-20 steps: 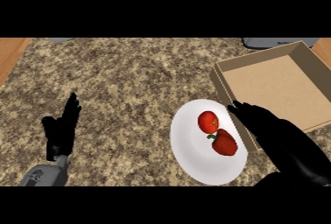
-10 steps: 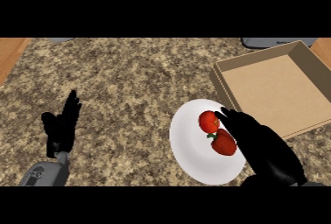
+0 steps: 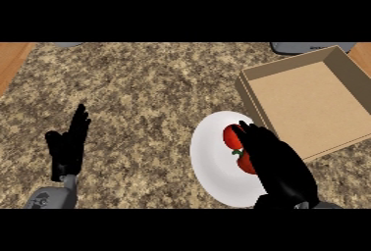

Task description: Pick the bell pepper from the plate and place it in the cardboard box

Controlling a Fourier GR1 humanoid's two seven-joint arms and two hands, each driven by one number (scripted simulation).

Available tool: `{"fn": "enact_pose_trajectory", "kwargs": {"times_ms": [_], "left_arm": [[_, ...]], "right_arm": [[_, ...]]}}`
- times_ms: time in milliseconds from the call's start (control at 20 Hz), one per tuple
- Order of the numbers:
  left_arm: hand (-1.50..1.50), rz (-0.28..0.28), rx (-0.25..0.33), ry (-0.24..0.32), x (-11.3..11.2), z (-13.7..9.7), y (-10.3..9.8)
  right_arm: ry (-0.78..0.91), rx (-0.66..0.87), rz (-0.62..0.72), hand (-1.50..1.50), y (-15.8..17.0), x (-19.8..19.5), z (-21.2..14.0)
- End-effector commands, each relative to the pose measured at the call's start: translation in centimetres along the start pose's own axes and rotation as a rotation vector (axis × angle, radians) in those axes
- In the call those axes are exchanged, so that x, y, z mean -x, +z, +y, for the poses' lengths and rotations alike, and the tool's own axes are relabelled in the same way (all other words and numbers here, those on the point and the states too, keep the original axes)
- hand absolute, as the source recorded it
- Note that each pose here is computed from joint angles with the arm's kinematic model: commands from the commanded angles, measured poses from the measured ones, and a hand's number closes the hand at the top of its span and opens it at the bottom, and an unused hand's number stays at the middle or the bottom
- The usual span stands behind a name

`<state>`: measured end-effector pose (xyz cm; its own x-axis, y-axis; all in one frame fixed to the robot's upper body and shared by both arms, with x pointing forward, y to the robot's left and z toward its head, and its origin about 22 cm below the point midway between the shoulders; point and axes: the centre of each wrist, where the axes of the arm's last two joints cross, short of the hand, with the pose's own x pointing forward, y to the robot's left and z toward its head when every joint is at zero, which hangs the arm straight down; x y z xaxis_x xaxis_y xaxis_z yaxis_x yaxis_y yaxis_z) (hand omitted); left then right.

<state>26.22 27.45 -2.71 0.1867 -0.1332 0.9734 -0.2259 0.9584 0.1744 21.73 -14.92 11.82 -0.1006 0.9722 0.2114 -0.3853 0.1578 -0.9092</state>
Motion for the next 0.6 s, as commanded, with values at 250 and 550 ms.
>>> {"fn": "enact_pose_trajectory", "kwargs": {"times_ms": [250,550], "left_arm": [[0.0,0.012,-0.014,-0.013,0.4,1.4,-0.8],[0.0,0.003,-0.006,-0.01,0.9,-0.5,0.9]], "right_arm": [[0.018,-0.006,0.052,-1.5,-1.4,0.4,-0.4],[0.053,-0.023,0.09,-1.5,-3.3,1.1,0.2]]}}
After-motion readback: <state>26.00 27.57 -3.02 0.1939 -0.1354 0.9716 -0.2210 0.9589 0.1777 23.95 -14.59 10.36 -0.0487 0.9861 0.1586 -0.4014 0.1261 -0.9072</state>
